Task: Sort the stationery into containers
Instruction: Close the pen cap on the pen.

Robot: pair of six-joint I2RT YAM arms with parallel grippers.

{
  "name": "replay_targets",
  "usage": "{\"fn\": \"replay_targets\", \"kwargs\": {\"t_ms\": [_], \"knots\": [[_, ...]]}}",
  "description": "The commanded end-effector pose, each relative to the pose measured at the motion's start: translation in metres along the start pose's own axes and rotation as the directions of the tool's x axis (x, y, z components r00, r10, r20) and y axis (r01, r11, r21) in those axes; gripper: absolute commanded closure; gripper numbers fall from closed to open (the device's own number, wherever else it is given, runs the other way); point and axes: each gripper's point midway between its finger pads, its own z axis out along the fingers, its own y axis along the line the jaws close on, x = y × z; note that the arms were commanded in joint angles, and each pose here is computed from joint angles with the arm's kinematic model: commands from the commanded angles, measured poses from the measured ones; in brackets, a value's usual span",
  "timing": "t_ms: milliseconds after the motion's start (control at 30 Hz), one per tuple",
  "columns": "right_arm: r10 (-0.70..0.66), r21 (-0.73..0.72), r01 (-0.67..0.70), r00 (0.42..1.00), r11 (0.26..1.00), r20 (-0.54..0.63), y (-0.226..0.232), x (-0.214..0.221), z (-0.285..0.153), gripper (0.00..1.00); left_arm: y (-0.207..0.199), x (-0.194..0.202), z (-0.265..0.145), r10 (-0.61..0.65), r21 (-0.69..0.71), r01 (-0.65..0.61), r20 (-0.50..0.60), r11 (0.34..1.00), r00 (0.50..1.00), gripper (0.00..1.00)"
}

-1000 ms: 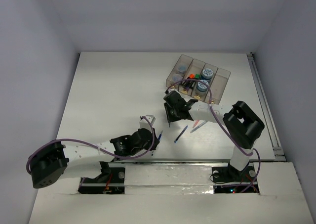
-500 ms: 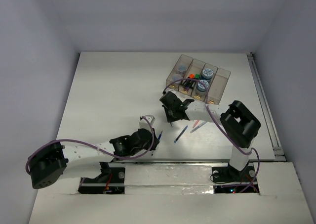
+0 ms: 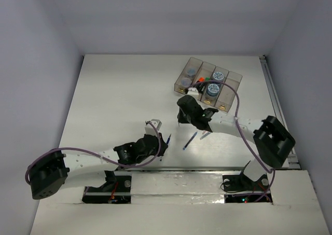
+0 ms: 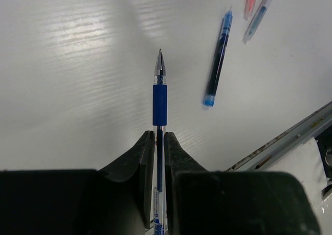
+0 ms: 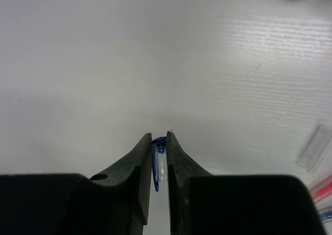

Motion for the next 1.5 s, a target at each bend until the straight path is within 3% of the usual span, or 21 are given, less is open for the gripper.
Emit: {"fn": "replay_targets", "kwargs": {"t_ms": [0,233,400,1467], "knots": [[0.284,-0.157,-0.253,0.932,0.955,0.225,0.033,-0.065,-0.024,1.00,-0.018,-0.034,-0.001,-0.013,0.036,0.009,0.119,0.999,0.993,1.00],[0.491,-0.257,-0.429,0.828,0.866,0.271,0.034,-0.078,-0.039,1.00,-0.030,-0.082,0.003,-0.033,0.063,0.018,0.247,0.998,0.969,1.00],[0.531,-0.282,-0.461,0.801,0.841,0.277,0.034,-0.076,-0.040,1.00,-0.043,-0.101,0.009,-0.039,0.089,0.014,0.291,0.996,0.956,1.00],[0.529,-0.324,-0.443,0.808,0.836,0.259,0.036,-0.074,-0.053,1.00,-0.037,-0.103,0.010,-0.010,0.050,-0.005,0.289,0.999,0.957,1.00]]}}
